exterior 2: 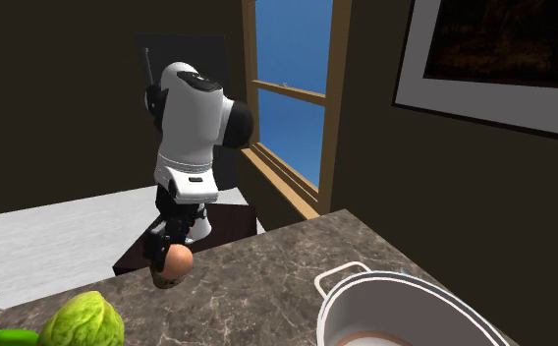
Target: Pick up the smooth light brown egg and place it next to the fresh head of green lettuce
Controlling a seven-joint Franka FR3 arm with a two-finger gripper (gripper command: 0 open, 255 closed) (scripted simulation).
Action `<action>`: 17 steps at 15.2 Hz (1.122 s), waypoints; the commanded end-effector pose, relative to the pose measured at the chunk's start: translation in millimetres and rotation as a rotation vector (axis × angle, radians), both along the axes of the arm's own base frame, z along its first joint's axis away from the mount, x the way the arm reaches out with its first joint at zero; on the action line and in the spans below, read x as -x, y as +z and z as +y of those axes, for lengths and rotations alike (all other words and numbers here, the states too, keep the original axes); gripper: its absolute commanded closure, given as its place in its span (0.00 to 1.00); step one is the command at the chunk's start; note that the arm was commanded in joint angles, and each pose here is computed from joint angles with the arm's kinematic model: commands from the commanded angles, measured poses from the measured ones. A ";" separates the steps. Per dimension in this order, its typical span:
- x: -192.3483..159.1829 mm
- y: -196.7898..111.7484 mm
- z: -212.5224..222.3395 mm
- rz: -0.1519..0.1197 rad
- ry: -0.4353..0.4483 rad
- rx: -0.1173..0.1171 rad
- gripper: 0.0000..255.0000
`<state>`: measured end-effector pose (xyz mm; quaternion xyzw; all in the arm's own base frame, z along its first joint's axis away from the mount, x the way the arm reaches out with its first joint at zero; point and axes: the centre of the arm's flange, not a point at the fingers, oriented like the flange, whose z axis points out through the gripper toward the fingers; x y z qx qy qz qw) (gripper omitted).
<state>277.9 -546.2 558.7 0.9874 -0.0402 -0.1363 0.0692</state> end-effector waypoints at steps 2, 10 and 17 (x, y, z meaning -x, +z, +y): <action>24.7 0.4 -33.3 0.000 0.002 0.000 1.00; 85.8 0.5 -119.5 0.000 0.002 0.000 1.00; 125.3 -10.0 -175.2 0.000 0.002 0.000 1.00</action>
